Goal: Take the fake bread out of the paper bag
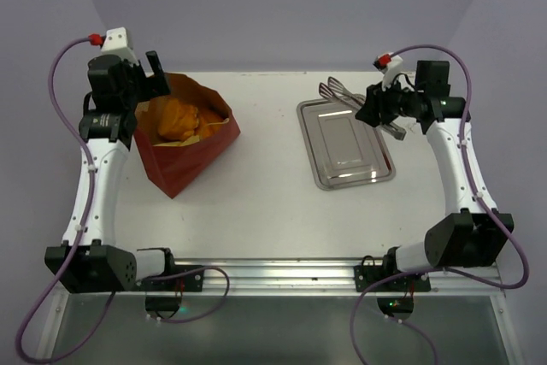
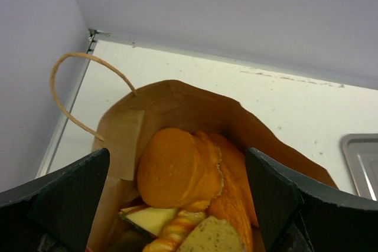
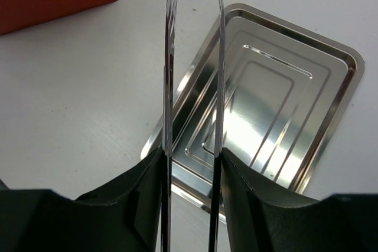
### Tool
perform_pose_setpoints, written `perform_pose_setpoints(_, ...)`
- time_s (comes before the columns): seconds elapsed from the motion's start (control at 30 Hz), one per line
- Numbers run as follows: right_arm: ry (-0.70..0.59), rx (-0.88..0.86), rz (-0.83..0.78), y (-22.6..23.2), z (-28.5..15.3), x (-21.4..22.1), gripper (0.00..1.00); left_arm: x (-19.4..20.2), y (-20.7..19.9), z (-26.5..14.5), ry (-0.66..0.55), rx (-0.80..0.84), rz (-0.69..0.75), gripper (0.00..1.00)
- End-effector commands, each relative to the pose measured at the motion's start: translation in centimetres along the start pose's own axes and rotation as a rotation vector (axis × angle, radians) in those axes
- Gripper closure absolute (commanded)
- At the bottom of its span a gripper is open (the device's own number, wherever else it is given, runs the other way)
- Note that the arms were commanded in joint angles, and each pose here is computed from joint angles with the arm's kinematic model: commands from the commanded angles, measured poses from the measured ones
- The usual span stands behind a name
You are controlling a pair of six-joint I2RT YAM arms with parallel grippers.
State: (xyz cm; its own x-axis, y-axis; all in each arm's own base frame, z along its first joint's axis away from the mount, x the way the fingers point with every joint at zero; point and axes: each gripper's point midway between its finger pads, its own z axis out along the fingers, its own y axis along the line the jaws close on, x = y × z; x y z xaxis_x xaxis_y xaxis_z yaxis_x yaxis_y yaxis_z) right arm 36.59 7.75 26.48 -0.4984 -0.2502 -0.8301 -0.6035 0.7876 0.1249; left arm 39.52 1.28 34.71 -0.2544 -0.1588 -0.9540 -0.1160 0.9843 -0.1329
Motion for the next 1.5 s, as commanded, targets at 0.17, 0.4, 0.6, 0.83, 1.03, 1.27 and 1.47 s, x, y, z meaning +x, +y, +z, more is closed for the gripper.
perform_pose_setpoints(0.17, -0.054, -0.164, -0.030, 4.6, 1.2, -3.0, 0.56, -1.2, 5.4, 4.1, 0.114, -0.090, -0.044, 0.05)
perform_pose_setpoints(0.4, -0.054, -0.212, -0.036, 5.7, 1.8, -2.7, 0.55, 4.3, 8.1, 4.8, 0.263, -0.133, -0.098, 0.14)
perform_pose_setpoints(0.6, -0.085, -0.253, -0.060, 6.9, 0.9, -3.5, 0.56, 7.5, 9.9, 6.8, 0.337, -0.147, -0.125, 0.18)
perform_pose_setpoints(0.83, -0.096, -0.305, -0.087, 9.0, 0.3, -4.8, 0.56, 10.2, 8.1, 9.1, 0.422, -0.015, -0.169, 0.40)
perform_pose_setpoints(1.03, -0.103, -0.339, -0.133, 11.0, -0.3, -6.9, 0.55, 9.5, 5.7, 10.2, 0.407, 0.126, -0.225, 0.97)
perform_pose_setpoints(1.27, -0.129, -0.390, -0.200, 14.5, 0.0, -10.5, 0.56, 3.5, 1.5, 8.9, 0.237, 0.340, -0.239, 1.00)
perform_pose_setpoints(1.47, -0.110, -0.482, -0.256, 19.0, 1.4, -12.2, 0.56, 1.6, -3.4, 6.9, 0.133, 0.479, -0.191, 1.00)
